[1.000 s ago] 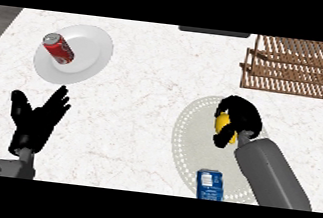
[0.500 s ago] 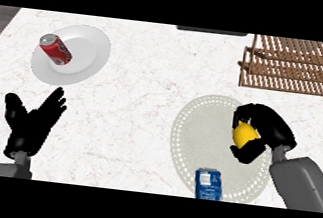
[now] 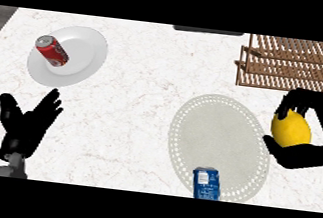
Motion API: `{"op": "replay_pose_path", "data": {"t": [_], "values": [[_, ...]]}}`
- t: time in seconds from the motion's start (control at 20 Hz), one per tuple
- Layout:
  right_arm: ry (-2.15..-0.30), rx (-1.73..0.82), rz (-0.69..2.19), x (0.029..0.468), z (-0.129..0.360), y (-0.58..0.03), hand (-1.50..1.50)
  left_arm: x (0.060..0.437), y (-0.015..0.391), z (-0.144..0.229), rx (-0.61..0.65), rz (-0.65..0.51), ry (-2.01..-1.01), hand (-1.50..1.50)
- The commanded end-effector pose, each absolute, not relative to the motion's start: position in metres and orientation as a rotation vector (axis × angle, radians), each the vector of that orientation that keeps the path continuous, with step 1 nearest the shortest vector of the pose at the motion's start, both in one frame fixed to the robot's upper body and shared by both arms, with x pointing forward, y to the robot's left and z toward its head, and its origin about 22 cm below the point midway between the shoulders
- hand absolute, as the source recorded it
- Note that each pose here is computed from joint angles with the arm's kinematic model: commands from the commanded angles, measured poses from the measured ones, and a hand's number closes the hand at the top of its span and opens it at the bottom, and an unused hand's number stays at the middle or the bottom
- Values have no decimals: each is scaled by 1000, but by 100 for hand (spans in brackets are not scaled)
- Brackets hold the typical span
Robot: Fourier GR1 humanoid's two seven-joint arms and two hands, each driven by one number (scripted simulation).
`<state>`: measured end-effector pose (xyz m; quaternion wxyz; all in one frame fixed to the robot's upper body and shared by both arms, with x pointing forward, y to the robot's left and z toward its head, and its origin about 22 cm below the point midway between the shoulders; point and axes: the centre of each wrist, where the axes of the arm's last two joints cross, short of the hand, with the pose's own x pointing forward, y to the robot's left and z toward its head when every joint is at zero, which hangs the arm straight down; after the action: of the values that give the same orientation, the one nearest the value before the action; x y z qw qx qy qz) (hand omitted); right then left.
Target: Pick the lemon from the placemat and place it in the tiered shelf
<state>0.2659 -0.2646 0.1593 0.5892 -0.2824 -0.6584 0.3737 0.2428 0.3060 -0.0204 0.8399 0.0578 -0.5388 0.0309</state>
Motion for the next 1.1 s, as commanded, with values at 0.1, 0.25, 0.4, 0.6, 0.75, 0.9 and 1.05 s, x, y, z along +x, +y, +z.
{"op": "replay_pose_path", "data": {"t": [0.1,0.25,0.4,0.6,0.75,0.9,1.05], "values": [[-1611,-801,710,231,245,-289,150,240,309,-24,104,57,-1113,0],[-1615,-832,644,230,289,-308,150,237,296,-25,99,38,-1117,0],[-1628,-864,582,235,322,-320,150,252,295,-27,102,46,-1111,0],[-1584,-857,546,251,346,-340,150,253,307,-25,88,53,-1125,0],[-1599,-885,477,267,377,-343,150,254,288,-23,95,37,-1127,0],[-1613,-888,433,279,383,-365,150,264,279,-28,95,47,-1126,0],[-1614,-903,462,286,403,-382,150,258,283,-32,99,33,-1120,0]]}}
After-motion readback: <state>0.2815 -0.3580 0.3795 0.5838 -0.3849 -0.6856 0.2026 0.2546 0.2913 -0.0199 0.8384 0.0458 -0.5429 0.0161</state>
